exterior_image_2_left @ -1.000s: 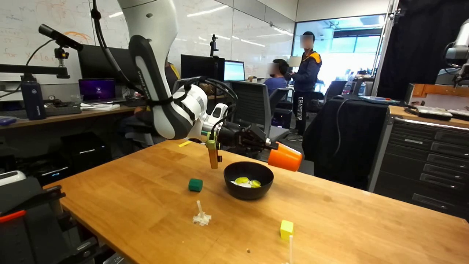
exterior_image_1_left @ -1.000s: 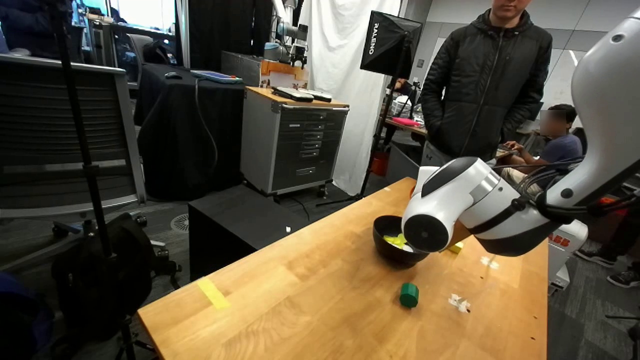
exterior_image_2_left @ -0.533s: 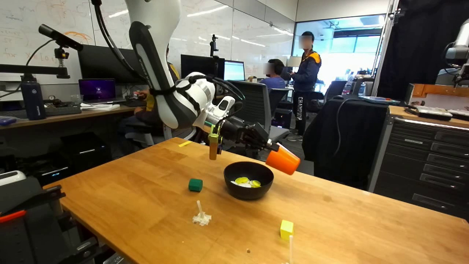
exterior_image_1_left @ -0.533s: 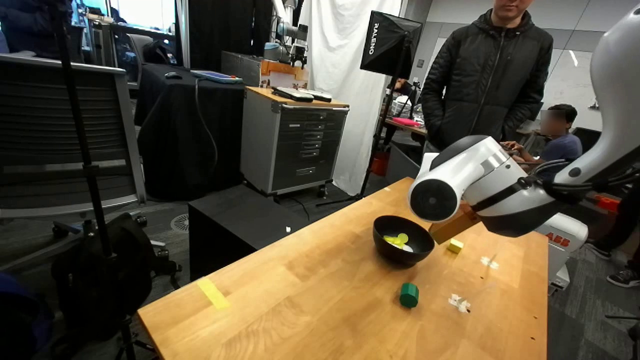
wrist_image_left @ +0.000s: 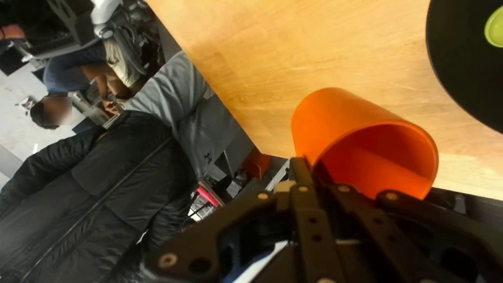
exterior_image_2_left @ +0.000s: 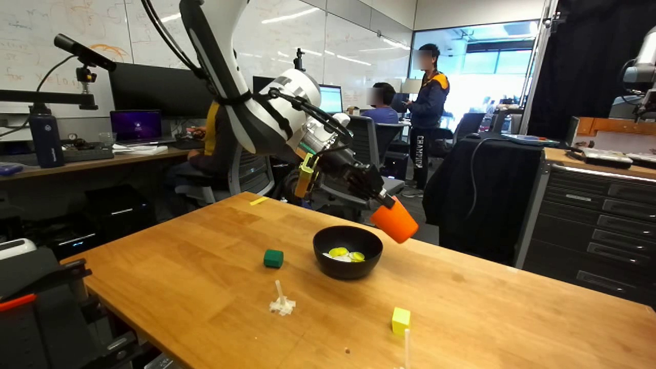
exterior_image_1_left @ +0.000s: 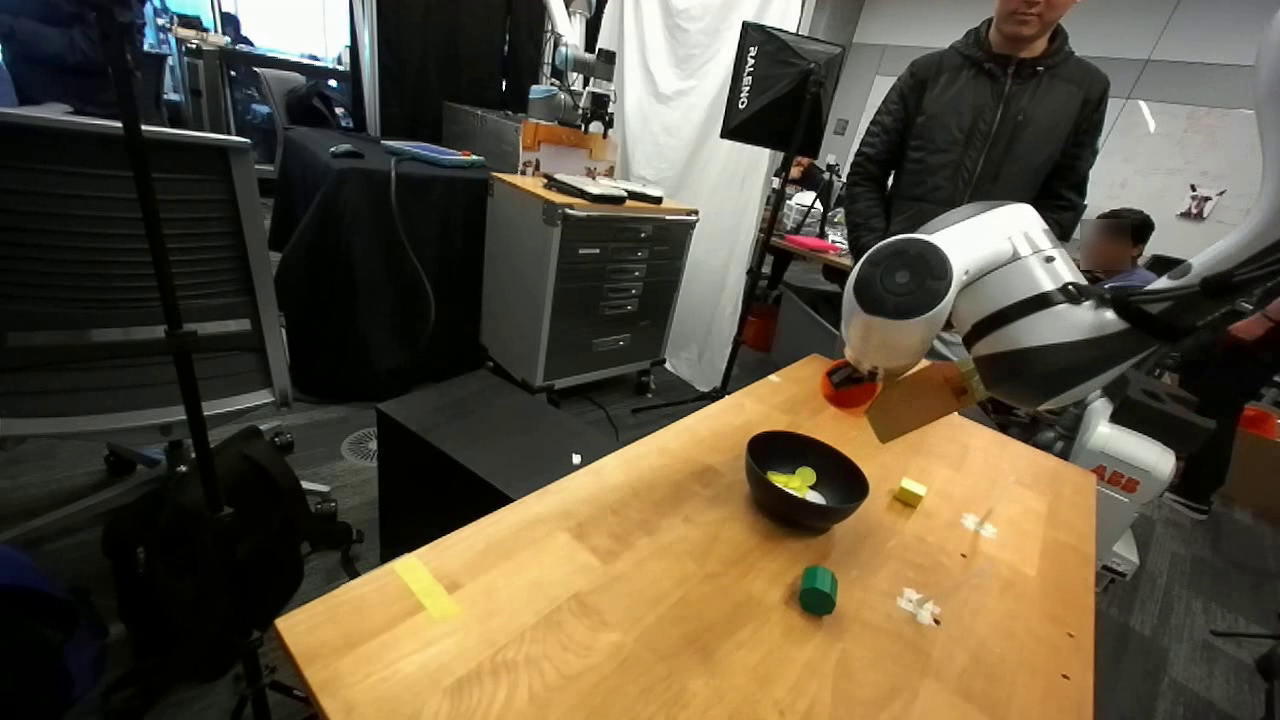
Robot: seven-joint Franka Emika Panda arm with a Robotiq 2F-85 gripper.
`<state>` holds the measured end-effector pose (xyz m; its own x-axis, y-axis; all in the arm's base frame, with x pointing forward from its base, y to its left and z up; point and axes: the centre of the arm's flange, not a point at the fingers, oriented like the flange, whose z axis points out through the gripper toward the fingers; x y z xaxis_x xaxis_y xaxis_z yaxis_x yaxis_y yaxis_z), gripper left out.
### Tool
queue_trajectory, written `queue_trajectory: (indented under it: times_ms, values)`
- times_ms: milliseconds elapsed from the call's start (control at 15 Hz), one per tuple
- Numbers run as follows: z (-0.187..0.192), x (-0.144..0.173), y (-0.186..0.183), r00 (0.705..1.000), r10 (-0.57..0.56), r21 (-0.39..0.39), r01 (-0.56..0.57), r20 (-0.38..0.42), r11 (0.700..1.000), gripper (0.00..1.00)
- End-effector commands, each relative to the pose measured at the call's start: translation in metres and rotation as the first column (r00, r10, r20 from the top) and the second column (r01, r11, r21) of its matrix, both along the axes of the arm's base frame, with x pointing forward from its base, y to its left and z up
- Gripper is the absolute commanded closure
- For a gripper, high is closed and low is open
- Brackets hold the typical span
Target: Pick up the orange cup, pour its contents in the black bowl and put the cup back down
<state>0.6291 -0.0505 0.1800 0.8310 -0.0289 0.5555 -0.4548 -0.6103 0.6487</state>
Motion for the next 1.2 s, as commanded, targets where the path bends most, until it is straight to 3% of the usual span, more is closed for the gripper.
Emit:
queue_trajectory:
  times_ms: [0, 267, 533, 1133]
  values:
    - [0.043, -0.004, -0.012, 1.0, -0.022, 0.155, 0.023, -0.012, 0.988, 0.99]
    - [0.077, -0.001, -0.031, 0.998, -0.06, 0.364, 0.057, -0.003, 0.93, 0.99]
    - [0.107, -0.002, -0.058, 0.991, -0.134, 0.551, 0.112, 0.001, 0.827, 0.99]
    - [0.146, -0.018, -0.096, 0.974, -0.225, 0.787, 0.124, 0.019, 0.604, 0.99]
